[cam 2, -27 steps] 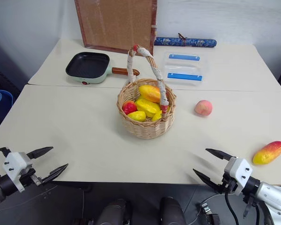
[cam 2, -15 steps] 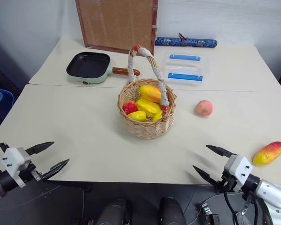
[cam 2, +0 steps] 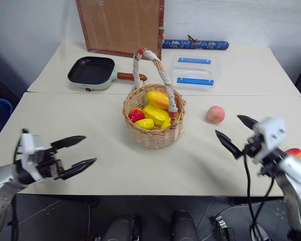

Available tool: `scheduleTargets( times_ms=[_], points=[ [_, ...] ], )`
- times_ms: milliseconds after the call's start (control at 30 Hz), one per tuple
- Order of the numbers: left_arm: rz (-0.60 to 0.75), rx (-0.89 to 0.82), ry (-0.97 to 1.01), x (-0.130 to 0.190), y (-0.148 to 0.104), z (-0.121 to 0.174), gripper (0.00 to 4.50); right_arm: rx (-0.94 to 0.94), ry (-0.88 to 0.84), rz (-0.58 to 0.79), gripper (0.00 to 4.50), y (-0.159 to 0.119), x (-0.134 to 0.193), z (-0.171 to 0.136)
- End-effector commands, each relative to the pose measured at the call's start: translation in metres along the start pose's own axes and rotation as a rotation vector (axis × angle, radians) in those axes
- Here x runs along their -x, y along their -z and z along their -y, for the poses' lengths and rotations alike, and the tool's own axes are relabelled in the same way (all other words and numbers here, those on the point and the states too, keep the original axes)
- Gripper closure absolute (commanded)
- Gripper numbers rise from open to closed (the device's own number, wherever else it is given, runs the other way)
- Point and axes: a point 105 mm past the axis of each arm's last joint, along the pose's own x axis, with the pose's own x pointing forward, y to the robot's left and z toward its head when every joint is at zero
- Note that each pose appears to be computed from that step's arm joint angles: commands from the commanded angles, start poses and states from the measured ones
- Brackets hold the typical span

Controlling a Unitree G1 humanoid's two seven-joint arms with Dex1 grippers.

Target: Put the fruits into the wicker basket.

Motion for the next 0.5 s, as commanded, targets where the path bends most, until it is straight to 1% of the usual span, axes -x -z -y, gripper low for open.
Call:
scheduleTargets(
  times_ms=[33,100,200,233,300,367,500],
  points=[
    [0.070,-0.033,0.076,-0.018,-0.026,0.008,0.00,-0.035,0.068,-0.064,0.05,0.001,-0.027,0.016],
    [0.136,-0.047,0.084,-0.031,-0.042,0.007,0.00,-0.059,0.100,-0.063,0.05,-0.004,-0.047,0.024],
    [0.202,-0.089,0.083,-0.045,-0.066,0.005,0.00,-0.061,0.160,-0.112,0.05,0.004,-0.069,0.037],
    [0.212,-0.103,0.089,-0.049,-0.073,0.005,0.00,-0.070,0.182,-0.108,0.05,0.005,-0.074,0.042],
    [0.222,-0.118,0.113,-0.058,-0.084,0.009,0.00,-0.097,0.209,-0.127,0.05,0.010,-0.083,0.050],
    [0.198,-0.134,0.126,-0.065,-0.091,0.009,0.00,-0.117,0.215,-0.165,0.05,0.018,-0.090,0.054],
    [0.160,-0.144,0.090,-0.074,-0.109,-0.005,0.00,-0.181,0.232,-0.224,0.05,0.032,-0.101,0.062]
  ],
)
